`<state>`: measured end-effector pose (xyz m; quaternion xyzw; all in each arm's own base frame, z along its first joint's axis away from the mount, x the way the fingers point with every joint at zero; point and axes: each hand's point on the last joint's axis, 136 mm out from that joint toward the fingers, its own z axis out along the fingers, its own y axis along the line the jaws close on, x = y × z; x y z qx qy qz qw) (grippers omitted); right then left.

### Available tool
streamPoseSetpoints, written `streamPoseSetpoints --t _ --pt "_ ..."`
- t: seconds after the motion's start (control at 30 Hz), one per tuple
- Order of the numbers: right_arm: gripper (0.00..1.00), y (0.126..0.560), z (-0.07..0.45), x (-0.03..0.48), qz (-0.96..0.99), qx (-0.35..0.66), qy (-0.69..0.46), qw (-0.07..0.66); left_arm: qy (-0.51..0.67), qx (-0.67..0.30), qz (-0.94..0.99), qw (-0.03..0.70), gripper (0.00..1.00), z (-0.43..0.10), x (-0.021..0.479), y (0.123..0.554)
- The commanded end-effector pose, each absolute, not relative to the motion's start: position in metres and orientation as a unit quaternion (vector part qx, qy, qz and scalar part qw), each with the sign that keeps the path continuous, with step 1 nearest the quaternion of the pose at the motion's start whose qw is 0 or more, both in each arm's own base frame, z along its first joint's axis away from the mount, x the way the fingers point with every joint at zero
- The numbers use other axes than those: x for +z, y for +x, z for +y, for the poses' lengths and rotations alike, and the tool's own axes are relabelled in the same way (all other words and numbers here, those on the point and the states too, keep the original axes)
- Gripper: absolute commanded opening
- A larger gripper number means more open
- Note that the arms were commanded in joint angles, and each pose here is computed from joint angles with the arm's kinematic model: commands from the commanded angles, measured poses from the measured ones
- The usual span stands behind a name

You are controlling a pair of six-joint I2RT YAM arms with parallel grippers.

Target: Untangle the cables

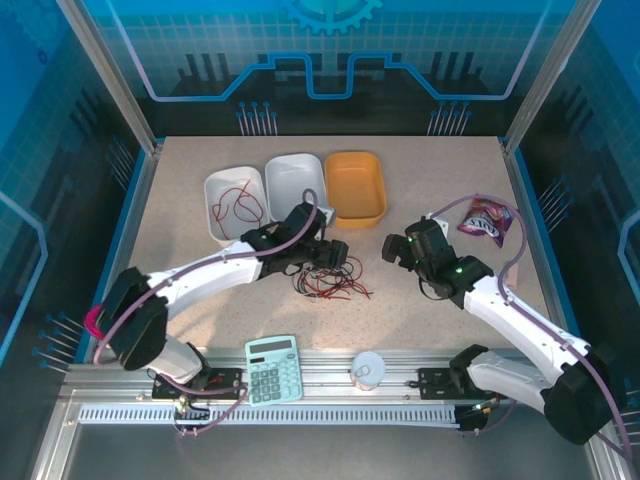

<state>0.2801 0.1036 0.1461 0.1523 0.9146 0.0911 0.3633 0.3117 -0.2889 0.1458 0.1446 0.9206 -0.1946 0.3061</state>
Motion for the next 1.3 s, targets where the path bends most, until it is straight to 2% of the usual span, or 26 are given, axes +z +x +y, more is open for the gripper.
streamPoseSetpoints --t 0.0,0.07,0.47,1.17,1.27 --pt "1.0 0.269 0.094 0.138 0.918 0.085 0.174 0.346 0.147 -0.182 0.926 0.295 0.61 -0.302 0.15 0.319" --pt "1.0 0.267 0.091 0.138 0.919 0.08 0.176 0.345 0.148 -0.16 0.932 0.288 0.53 -0.303 0.144 0.324" --pt "1.0 0.263 0.084 0.132 0.918 0.073 0.186 0.343 0.153 -0.099 0.959 0.219 0.36 -0.303 0.108 0.328" --pt "1.0 0.264 0.084 0.125 0.919 0.076 0.191 0.336 0.164 -0.088 0.966 0.177 0.31 -0.305 0.081 0.323" --pt "1.0 0.264 0.085 0.124 0.919 0.078 0.192 0.335 0.163 -0.085 0.967 0.176 0.25 -0.305 0.078 0.324"
